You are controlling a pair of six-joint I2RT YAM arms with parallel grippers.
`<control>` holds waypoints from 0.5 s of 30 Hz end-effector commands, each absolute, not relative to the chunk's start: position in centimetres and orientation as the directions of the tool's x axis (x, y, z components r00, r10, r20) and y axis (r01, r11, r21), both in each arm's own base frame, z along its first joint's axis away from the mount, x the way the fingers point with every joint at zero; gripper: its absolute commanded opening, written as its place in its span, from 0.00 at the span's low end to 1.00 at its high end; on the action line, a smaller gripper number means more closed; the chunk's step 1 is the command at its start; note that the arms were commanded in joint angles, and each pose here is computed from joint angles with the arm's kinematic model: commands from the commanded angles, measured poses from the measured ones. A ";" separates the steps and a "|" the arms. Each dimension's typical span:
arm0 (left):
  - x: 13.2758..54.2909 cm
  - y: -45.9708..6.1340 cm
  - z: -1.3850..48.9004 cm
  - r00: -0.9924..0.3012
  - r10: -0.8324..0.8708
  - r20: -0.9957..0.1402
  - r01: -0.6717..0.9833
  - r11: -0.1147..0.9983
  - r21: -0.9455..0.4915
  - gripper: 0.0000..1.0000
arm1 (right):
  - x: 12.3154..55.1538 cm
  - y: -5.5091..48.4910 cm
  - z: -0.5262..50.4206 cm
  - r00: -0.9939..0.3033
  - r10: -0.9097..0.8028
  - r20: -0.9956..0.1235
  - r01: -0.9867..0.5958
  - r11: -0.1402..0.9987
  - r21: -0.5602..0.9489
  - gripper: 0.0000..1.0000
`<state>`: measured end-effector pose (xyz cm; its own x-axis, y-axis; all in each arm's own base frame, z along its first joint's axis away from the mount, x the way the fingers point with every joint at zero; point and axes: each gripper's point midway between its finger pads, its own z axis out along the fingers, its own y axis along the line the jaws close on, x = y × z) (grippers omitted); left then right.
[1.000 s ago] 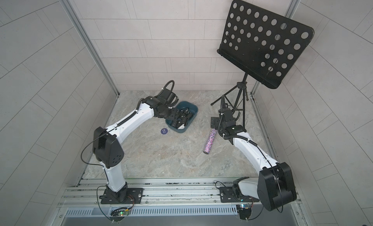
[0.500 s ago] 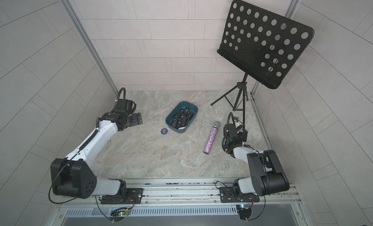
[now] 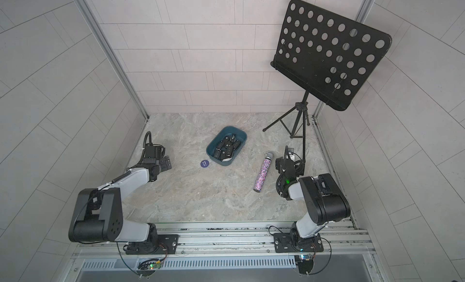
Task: Place the car key into the storage box
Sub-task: Reset both arms
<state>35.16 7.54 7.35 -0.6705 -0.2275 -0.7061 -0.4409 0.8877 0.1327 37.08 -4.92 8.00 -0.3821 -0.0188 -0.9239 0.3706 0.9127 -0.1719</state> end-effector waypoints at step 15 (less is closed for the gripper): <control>38.8 3.7 8.8 -0.404 0.000 -0.915 -0.304 0.943 0.135 1.00 | 38.1 -5.1 9.4 -0.351 -0.006 -0.936 0.364 0.920 -0.143 0.99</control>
<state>36.92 3.26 5.28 -0.5148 -0.0233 -0.8570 -0.2769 0.9506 0.1404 37.92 -5.04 8.55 -0.3736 -0.0088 -0.9276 0.3580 0.9211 -0.1530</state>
